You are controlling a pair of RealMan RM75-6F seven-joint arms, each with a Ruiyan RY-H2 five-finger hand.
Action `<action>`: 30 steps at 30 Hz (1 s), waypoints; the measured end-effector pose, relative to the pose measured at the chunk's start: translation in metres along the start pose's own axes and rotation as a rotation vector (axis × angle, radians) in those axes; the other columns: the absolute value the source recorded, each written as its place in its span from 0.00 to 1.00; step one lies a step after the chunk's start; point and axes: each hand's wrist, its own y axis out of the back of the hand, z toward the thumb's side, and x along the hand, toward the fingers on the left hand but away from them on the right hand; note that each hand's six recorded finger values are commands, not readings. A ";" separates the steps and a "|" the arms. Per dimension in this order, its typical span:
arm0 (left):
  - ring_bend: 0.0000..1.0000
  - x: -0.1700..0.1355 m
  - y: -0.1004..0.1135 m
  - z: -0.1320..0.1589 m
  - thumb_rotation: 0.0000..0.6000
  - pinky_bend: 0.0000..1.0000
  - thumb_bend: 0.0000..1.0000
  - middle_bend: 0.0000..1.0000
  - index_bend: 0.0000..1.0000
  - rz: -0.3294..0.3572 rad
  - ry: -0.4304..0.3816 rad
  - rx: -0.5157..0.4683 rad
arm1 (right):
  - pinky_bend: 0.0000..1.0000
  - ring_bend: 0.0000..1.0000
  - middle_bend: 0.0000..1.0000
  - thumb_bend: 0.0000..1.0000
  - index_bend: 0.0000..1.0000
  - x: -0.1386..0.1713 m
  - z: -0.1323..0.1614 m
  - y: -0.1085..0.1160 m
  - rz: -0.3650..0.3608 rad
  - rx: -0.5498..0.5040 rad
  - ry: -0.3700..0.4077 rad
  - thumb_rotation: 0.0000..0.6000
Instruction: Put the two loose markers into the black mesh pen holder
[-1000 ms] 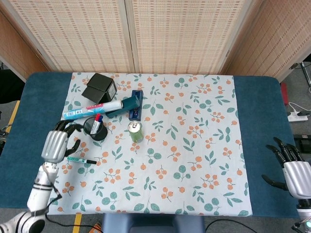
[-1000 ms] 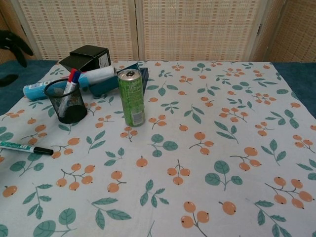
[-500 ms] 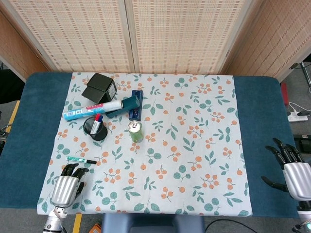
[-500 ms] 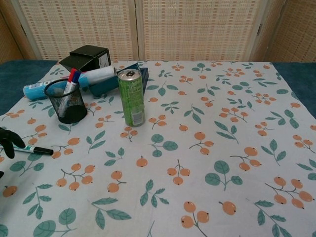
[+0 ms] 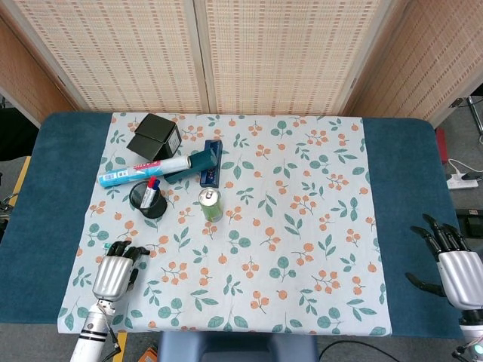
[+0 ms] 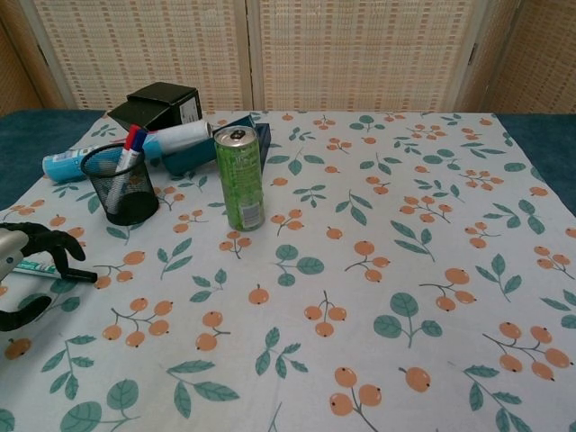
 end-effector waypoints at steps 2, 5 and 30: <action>0.19 0.006 -0.002 0.001 1.00 0.20 0.34 0.37 0.33 -0.002 0.000 0.000 | 0.12 0.16 0.04 0.06 0.21 -0.001 0.000 -0.001 0.005 0.002 0.001 1.00; 0.19 0.014 -0.004 0.003 1.00 0.20 0.34 0.37 0.33 -0.004 -0.006 0.005 | 0.12 0.15 0.04 0.06 0.21 -0.002 0.000 -0.002 0.008 0.003 -0.003 1.00; 0.26 0.039 -0.015 -0.006 1.00 0.23 0.34 0.62 0.55 0.014 0.034 0.078 | 0.12 0.16 0.04 0.06 0.25 -0.004 -0.001 -0.006 0.023 0.009 -0.008 1.00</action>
